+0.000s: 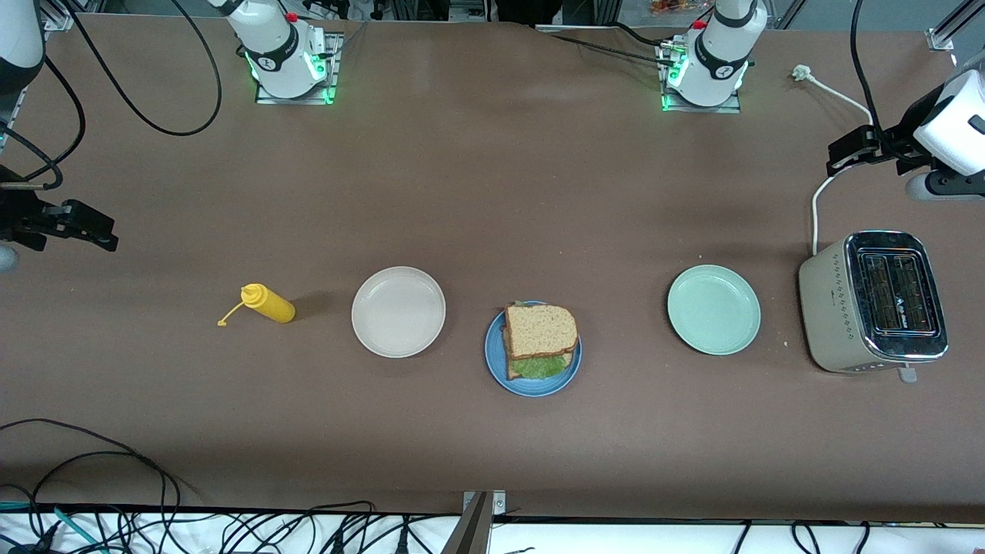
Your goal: Make sandwich in blue plate with both arms
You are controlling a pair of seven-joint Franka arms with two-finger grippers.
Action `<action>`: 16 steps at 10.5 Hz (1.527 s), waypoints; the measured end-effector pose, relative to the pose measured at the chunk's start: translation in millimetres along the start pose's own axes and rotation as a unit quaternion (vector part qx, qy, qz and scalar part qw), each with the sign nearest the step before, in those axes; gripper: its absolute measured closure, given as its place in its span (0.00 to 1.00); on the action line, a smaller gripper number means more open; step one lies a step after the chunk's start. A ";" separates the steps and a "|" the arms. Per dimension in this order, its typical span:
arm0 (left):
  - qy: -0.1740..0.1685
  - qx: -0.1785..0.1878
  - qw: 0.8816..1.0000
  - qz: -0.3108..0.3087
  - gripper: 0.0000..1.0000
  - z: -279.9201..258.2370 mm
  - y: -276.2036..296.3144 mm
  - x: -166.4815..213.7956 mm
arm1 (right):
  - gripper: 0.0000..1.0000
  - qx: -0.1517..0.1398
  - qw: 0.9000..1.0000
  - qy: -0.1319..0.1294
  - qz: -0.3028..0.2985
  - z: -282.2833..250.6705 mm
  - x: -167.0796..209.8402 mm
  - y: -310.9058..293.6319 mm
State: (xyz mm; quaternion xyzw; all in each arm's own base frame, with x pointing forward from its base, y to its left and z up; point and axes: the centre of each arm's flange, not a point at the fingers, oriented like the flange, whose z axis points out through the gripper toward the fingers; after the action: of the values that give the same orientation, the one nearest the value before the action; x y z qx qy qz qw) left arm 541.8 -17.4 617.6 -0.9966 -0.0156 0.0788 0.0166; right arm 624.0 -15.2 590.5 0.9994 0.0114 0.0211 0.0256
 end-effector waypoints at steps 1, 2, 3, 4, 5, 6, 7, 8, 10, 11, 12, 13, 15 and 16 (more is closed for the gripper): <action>0.000 0.000 1.000 -0.002 0.00 0.2 -1.2 0.1 | 0.00 0.000 1.000 0.000 0.000 0.1 0.0 0.0; 0.000 0.000 1.000 -0.004 0.00 0.2 -2.1 0.2 | 0.00 0.002 1.000 0.001 0.001 0.0 0.2 -0.4; 0.001 -0.001 1.000 -0.005 0.00 -1.2 -3.6 0.1 | 0.00 0.010 1.000 0.005 0.008 -0.2 1.1 -2.3; 0.006 -0.001 1.000 -0.007 0.00 -5.5 -5.4 -0.2 | 0.00 0.016 1.000 0.007 0.018 -0.1 1.6 -3.6; 0.012 -0.002 1.000 -0.008 0.00 -10.6 -6.9 -0.7 | 0.00 0.017 1.000 0.007 0.024 0.3 1.7 -4.6; 0.016 -0.002 1.000 -0.009 0.00 -14.3 -8.1 -1.1 | 0.00 0.017 1.000 0.006 0.026 0.8 1.7 -5.5; 0.017 -0.002 1.000 -0.009 0.00 -15.3 -7.9 -1.3 | 0.00 0.017 1.000 0.006 0.025 0.7 1.7 -7.9; 0.017 -0.002 1.000 -0.007 0.00 -15.3 -5.5 -1.4 | 0.00 0.018 1.000 0.006 0.022 0.0 1.7 -12.2; 0.017 -0.001 1.000 -0.004 0.00 -15.4 -2.1 -1.6 | 0.00 0.019 1.000 0.008 0.019 -2.5 0.9 -16.0; 0.017 -0.001 1.000 -0.004 0.00 -15.4 -2.3 -1.5 | 0.00 0.019 1.000 0.009 0.019 -3.5 0.6 -16.2; 0.017 -0.001 1.000 -0.003 0.00 -15.4 -1.6 -1.6 | 0.00 0.019 1.000 0.010 0.019 -4.1 0.4 -16.3; 0.017 -0.001 1.000 -0.002 0.00 -15.4 -0.5 -1.6 | 0.00 0.019 1.000 0.010 0.019 -4.3 0.3 -16.5; 0.017 -0.001 1.000 -0.002 0.00 -15.4 0.0 -1.7 | 0.00 0.019 1.000 0.010 0.017 -4.6 0.5 -19.0; 0.017 -0.001 1.000 -0.002 0.00 -15.4 -0.3 -1.7 | 0.00 0.019 1.000 0.011 0.018 -4.7 0.6 -20.6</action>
State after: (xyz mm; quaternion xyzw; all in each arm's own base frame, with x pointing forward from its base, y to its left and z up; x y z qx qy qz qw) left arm 542.6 -17.7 633.1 -0.9978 -0.0175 0.0618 0.0158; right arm 623.9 5.6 594.1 0.9994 -0.0056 0.0322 0.0063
